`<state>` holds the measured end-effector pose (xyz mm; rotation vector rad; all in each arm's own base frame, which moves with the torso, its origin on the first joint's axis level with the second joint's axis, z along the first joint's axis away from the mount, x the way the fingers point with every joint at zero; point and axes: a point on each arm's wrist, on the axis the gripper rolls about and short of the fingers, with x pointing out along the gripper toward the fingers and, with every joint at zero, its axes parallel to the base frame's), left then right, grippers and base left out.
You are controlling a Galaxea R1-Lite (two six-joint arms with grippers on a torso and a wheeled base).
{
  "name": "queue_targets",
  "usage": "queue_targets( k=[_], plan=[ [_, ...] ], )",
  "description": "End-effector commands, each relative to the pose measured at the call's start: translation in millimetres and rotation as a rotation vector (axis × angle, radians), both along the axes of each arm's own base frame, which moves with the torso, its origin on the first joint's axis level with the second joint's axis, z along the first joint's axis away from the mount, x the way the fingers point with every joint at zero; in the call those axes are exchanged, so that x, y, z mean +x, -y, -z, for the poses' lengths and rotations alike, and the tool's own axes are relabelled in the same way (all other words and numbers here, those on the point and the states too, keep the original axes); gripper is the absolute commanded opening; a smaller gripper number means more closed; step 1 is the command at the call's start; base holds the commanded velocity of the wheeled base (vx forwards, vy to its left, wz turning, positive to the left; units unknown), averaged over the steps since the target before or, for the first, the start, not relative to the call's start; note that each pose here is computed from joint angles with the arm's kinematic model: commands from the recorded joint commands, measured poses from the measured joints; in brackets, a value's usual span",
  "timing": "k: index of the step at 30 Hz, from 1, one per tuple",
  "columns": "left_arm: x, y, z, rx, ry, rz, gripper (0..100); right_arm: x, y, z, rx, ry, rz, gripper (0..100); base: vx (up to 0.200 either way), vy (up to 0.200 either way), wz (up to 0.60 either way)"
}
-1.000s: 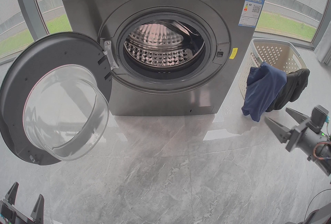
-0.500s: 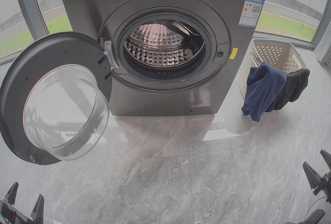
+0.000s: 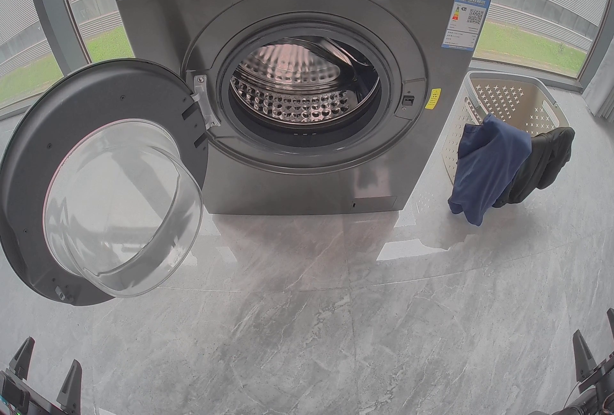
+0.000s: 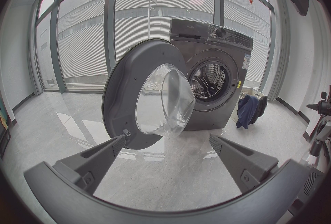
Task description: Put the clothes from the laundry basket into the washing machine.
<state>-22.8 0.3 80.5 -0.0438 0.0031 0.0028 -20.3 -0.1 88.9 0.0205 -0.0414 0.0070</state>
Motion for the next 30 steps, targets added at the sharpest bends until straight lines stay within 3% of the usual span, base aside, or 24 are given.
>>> queue_targets(
  k=[1, 3, 8, 14, 30],
  plan=[
    [0.3, 0.0, 4.3, -0.001, -0.004, 0.000, 100, -2.5, 0.3, 13.0, 0.009, -0.037, 0.022, 100, 0.000, 0.000, 0.00],
    [0.3, 0.0, 4.3, -0.001, -0.004, 0.000, 100, -3.9, 0.3, 13.2, 0.009, -0.071, 0.020, 100, 0.000, 0.000, 0.00],
    [0.3, 0.0, 4.3, -0.001, -0.004, 0.000, 100, -3.3, 0.1, 13.0, -0.024, -0.060, 0.010, 100, 0.000, 0.000, 0.00],
    [0.3, 0.0, 4.3, 0.001, -0.004, 0.000, 100, -2.5, -0.6, 13.1, -0.035, -0.038, -0.020, 100, 0.000, -0.200, 0.00],
    [0.3, 0.0, 4.3, 0.004, -0.004, 0.000, 100, -2.5, -0.4, 13.1, -0.027, -0.038, -0.016, 100, 0.000, -0.200, 0.00]
  ],
)
